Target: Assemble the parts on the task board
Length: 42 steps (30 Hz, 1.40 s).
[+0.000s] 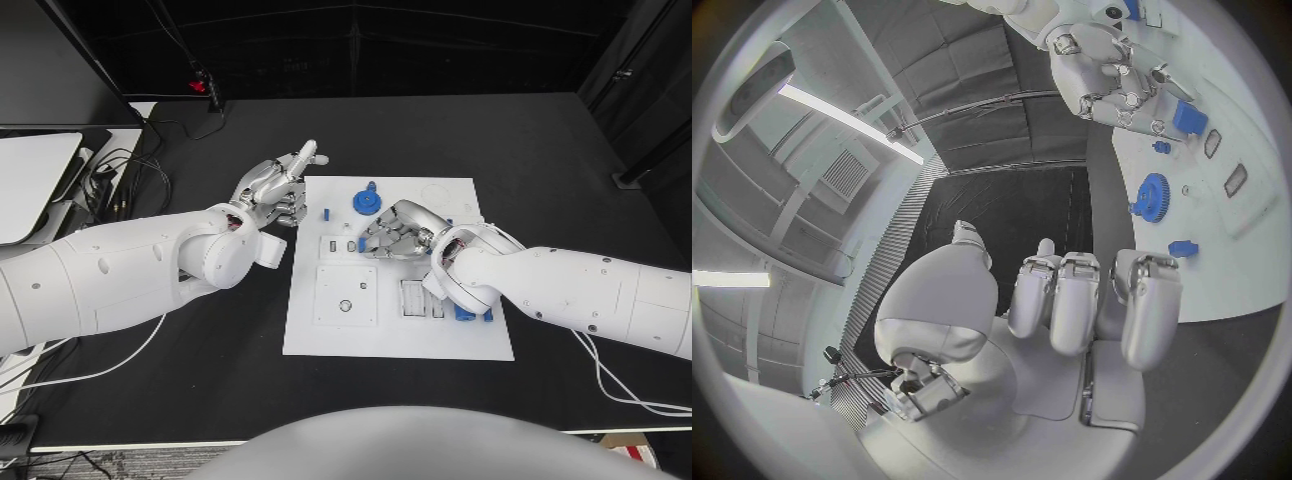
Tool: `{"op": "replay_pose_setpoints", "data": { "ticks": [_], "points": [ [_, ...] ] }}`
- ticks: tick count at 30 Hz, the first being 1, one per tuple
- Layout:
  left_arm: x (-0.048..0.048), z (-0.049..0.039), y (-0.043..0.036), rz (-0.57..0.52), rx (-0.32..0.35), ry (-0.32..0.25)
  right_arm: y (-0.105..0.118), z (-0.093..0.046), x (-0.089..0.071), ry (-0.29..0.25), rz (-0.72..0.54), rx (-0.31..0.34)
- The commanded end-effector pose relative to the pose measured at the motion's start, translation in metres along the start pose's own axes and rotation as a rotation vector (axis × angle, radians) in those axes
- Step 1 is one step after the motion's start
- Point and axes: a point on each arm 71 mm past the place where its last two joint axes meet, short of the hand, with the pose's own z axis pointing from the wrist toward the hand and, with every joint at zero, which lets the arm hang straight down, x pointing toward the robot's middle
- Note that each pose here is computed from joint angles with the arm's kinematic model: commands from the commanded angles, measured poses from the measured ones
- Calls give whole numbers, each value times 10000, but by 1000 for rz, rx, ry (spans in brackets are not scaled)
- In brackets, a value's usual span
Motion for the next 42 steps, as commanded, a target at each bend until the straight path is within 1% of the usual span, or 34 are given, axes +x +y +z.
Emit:
{"op": "replay_pose_setpoints", "data": {
  "ticks": [1, 10, 16, 19, 21, 24, 27, 29, 31, 32, 34, 36, 38, 40, 42],
  "points": [
    [10, 5, -11, -6, 5, 7, 17, -4, 4, -2, -13, -14],
    [11, 5, -9, -7, 5, 9, 46, -7, -13, -39, -18, -39],
    [9, 3, -9, -7, 5, 9, 64, -7, -15, -53, -17, -49],
    [9, 2, -8, -7, 4, 8, 79, -15, -29, -76, -17, -63],
    [8, -1, -9, 4, 3, 8, 101, -27, -60, -117, -15, -91],
    [10, -14, -17, 64, 10, 15, 144, -64, -132, -204, 3, -155],
    [21, -43, -43, 189, 27, 38, 199, -137, -229, -308, 56, -226],
    [31, -61, -83, 290, 38, 62, 252, -182, -316, -364, 96, -273],
    [40, -71, -132, 382, 46, 83, 305, -209, -416, -399, 135, -301],
    [43, -76, -163, 431, 45, 95, 333, -217, -480, -408, 162, -312],
    [48, -82, -224, 518, 28, 124, 374, -229, -602, -402, 232, -317],
    [53, -89, -254, 585, -15, 158, 382, -250, -688, -372, 306, -309],
    [58, -78, -291, 658, -88, 203, 377, -290, -787, -328, 398, -295],
    [71, -72, -298, 719, -164, 244, 355, -341, -861, -299, 463, -276],
    [86, -68, -296, 763, -212, 272, 334, -377, -902, -283, 498, -263]
  ]
}}
